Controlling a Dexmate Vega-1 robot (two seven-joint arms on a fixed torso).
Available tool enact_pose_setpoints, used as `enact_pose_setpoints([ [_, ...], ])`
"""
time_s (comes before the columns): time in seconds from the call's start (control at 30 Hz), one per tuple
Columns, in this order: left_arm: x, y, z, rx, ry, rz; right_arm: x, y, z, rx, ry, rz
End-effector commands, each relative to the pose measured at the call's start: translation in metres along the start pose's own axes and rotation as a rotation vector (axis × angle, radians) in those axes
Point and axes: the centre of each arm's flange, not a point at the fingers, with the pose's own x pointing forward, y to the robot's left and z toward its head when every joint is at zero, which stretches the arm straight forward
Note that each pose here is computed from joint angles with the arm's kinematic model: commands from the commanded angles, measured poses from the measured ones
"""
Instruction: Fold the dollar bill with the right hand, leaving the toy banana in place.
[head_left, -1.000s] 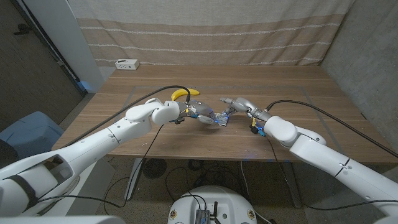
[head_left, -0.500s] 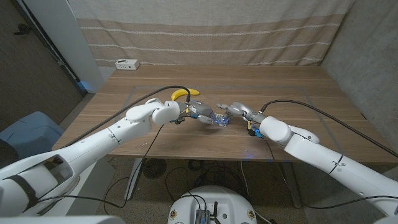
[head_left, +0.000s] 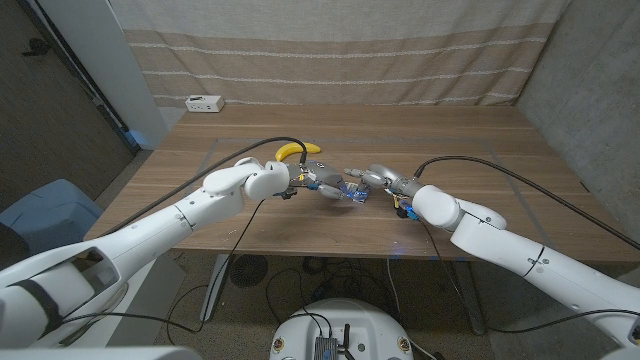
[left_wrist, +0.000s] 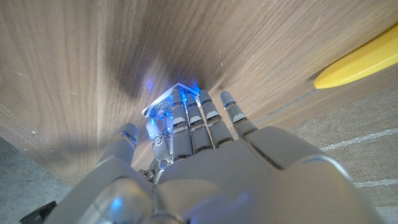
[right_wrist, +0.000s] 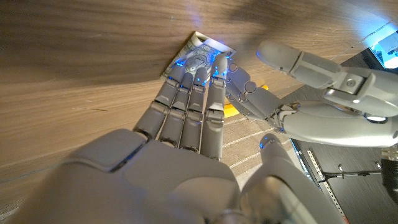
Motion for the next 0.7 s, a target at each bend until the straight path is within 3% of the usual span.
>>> enact_pose_setpoints([
  [0.03,0.004,-0.001,-0.004,-0.006,-0.002,-0.023,-0.022,-0.011,-0.007,-0.072,0.089,-0.08],
  [0.17,0.006,0.0,-0.005,-0.006,-0.002,-0.025,-0.029,-0.019,-0.005,-0.064,0.065,-0.134],
  [0.33,0.008,0.002,-0.005,-0.003,-0.005,-0.023,-0.032,-0.024,-0.007,0.113,-0.115,-0.213],
  [0.43,0.008,0.002,-0.005,-0.005,-0.006,-0.024,-0.029,-0.025,-0.005,0.157,-0.192,-0.236],
  [0.53,0.009,0.002,-0.005,-0.005,-0.005,-0.024,-0.021,-0.023,-0.002,0.199,-0.246,-0.22],
  [0.7,0.009,0.003,-0.006,-0.009,-0.003,-0.023,-0.007,-0.017,0.002,0.216,-0.27,-0.152],
])
